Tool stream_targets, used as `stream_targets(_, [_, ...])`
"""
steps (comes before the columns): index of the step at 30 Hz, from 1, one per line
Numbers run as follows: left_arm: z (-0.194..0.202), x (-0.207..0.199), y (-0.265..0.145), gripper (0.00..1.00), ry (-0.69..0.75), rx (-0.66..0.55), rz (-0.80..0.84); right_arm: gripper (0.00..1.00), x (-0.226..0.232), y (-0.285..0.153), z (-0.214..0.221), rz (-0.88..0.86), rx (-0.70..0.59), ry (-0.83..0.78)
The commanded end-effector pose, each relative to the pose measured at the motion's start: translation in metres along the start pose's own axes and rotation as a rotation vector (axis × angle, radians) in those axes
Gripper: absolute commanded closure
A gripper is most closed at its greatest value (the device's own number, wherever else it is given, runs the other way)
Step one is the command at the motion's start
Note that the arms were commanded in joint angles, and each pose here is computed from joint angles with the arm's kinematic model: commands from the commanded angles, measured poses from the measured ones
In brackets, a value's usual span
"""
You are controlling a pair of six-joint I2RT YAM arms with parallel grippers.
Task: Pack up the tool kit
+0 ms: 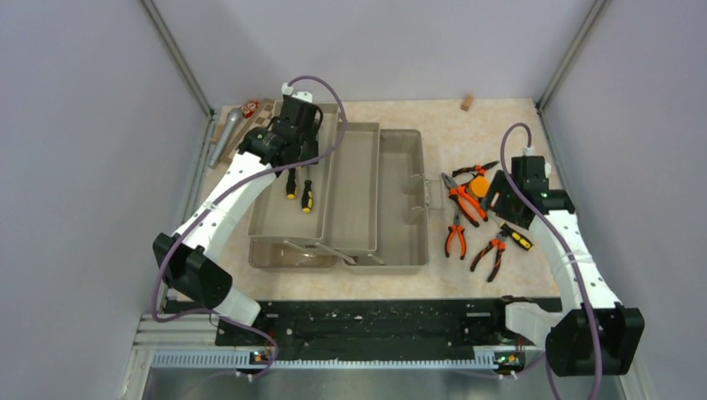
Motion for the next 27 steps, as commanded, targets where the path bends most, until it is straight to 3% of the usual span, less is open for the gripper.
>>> stream_targets(1, [-0.010, 0.010, -0.022, 0.45, -0.026, -0.083, 0.000, 0.27, -0.013, 0.022, 0.002, 0.075, 0.010, 0.025])
stream_targets(4, [-0.011, 0.011, -0.030, 0.34, -0.035, -0.107, 0.023, 0.31, -0.014, 0.036, 0.006, 0.084, 0.045, 0.058])
stream_targets(9, [-0.014, 0.013, -0.048, 0.24, -0.057, -0.145, 0.080, 0.33, -0.011, 0.061, 0.005, 0.103, 0.075, 0.061])
stream_targets(14, [-0.016, 0.021, -0.083, 0.22, -0.082, -0.227, 0.168, 0.32, -0.017, 0.088, 0.003, 0.210, 0.092, -0.023])
stream_targets(20, [0.000, 0.039, -0.121, 0.20, -0.103, -0.324, 0.203, 0.32, -0.016, 0.108, -0.010, 0.188, 0.101, -0.137])
stream_targets(27, [0.022, 0.050, -0.142, 0.19, -0.123, -0.378, 0.233, 0.48, -0.019, 0.127, -0.014, 0.135, 0.129, -0.241])
Point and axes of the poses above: each gripper's point midway between its finger pads, its own y axis out along the fingers, its own x axis along the line the jaws close on, z = x × y, the point moved 9 cm from there along -y, back along the fingers, and after that the axes turned 5 degrees about y, right-handed, at the moved point
